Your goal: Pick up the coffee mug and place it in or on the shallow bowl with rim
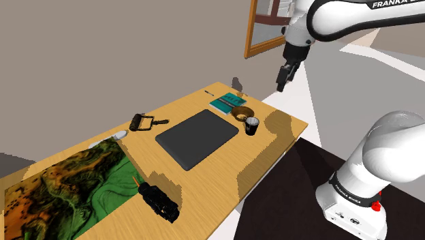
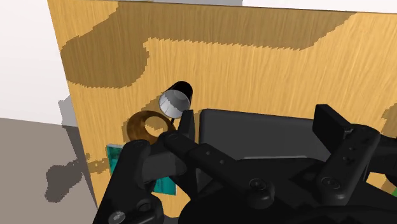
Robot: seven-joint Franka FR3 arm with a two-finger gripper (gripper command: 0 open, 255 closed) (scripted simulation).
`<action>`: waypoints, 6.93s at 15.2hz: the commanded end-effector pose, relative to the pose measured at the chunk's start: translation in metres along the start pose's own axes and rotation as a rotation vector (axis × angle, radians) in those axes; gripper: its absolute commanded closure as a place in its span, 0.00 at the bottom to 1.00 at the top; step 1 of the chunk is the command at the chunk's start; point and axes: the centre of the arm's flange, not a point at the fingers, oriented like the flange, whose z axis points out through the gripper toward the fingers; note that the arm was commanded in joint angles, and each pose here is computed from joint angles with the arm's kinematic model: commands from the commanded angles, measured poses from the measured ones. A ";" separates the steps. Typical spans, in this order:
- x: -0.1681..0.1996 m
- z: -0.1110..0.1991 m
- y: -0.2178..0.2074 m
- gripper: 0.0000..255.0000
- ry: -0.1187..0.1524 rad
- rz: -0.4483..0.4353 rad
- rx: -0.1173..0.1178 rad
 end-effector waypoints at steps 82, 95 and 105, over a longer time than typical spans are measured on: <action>0.158 0.308 0.127 1.00 0.076 0.021 -0.009; 0.256 0.318 0.205 1.00 0.076 0.021 -0.009; 0.254 0.370 0.200 1.00 0.076 0.021 -0.009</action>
